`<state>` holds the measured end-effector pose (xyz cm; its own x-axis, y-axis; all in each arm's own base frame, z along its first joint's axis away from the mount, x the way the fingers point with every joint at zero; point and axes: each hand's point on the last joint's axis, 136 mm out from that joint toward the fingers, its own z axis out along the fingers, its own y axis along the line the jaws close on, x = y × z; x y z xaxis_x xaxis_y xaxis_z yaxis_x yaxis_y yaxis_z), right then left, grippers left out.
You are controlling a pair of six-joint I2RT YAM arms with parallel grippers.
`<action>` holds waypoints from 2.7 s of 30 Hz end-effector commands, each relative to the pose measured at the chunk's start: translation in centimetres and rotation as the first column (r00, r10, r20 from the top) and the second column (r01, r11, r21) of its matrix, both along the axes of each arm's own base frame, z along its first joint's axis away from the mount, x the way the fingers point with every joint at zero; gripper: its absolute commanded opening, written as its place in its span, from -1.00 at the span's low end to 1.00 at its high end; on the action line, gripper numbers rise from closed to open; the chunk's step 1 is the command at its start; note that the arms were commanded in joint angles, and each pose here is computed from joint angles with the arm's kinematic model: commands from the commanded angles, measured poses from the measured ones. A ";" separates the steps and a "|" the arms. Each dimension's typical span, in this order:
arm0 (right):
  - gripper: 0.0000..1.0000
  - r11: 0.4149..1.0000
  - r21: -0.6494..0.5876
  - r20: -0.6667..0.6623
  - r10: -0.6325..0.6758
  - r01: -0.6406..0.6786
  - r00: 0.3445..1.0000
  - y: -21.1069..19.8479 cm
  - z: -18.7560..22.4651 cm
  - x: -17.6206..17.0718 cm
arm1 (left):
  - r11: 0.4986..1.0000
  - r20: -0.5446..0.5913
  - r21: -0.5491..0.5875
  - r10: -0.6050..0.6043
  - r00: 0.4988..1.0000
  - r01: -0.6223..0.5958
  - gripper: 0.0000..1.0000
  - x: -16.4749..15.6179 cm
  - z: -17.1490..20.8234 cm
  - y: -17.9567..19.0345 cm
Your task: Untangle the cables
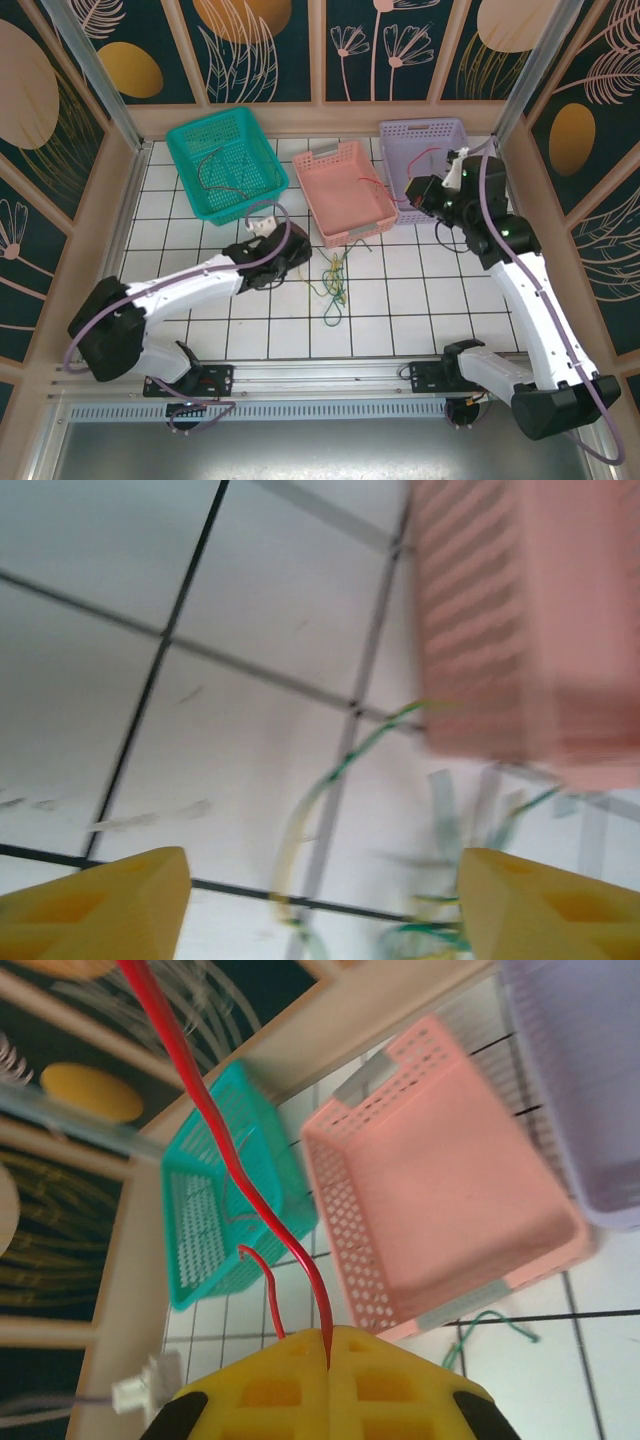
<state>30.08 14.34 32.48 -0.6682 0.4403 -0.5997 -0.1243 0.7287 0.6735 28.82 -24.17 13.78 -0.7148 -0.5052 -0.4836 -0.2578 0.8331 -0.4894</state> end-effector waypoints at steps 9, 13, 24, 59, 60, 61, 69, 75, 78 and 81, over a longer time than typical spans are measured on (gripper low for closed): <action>-1.00 0.979 -0.026 0.363 0.199 -0.203 0.910 5.9 3.2 -0.6 | 0.979 0.418 -0.193 0.017 0.908 0.070 0.47 3.8 22.3 -1.8; -1.00 0.966 -0.069 0.335 0.257 -0.248 0.907 7.2 3.2 0.3 | 0.976 0.446 -0.093 -0.134 0.885 0.195 0.55 5.1 22.9 -2.5; -1.00 0.965 -0.118 0.318 0.260 -0.234 0.912 8.8 3.5 2.2 | 0.970 0.268 -0.206 -0.069 0.961 0.127 0.53 7.3 19.7 -1.8; -1.00 0.780 0.581 -0.260 -0.093 0.232 0.961 12.3 1.3 8.3 | 0.600 0.062 -0.798 -0.024 0.998 0.064 -0.11 8.8 17.9 -9.7; -1.00 0.779 0.582 -0.264 -0.089 0.232 0.960 12.5 1.2 8.2 | 0.598 0.065 -0.799 -0.024 0.998 0.066 -0.11 8.8 17.9 -9.8; -1.00 0.782 0.576 -0.273 -0.089 0.236 0.958 12.6 0.9 8.2 | 0.597 0.066 -0.799 -0.020 0.998 0.065 -0.11 8.8 18.0 -9.7; -1.00 0.786 0.554 -0.312 -0.107 0.273 0.944 12.3 -0.5 7.8 | 0.612 0.104 -0.790 0.075 0.992 0.037 -0.03 8.2 20.0 -7.8; -1.00 0.780 0.556 -0.338 -0.102 0.285 0.936 12.4 -1.2 7.9 | 0.600 0.069 -0.800 0.094 0.993 -0.001 0.04 7.4 19.0 -7.0; -1.00 0.782 0.550 -0.353 -0.100 0.293 0.930 12.5 -1.7 7.9 | 0.596 0.061 -0.803 0.096 0.994 -0.008 0.05 7.4 18.6 -6.9; -1.00 0.775 0.561 -0.362 -0.089 0.293 0.928 12.7 -1.7 7.9 | 0.603 0.066 -0.798 0.083 0.994 0.003 0.04 7.4 18.7 -7.2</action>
<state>38.11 26.45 31.38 -0.6205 0.7841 0.0119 0.2300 0.1675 0.9587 36.31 -31.29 32.01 -0.6616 -0.7472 0.0628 -0.2143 0.1081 -0.9708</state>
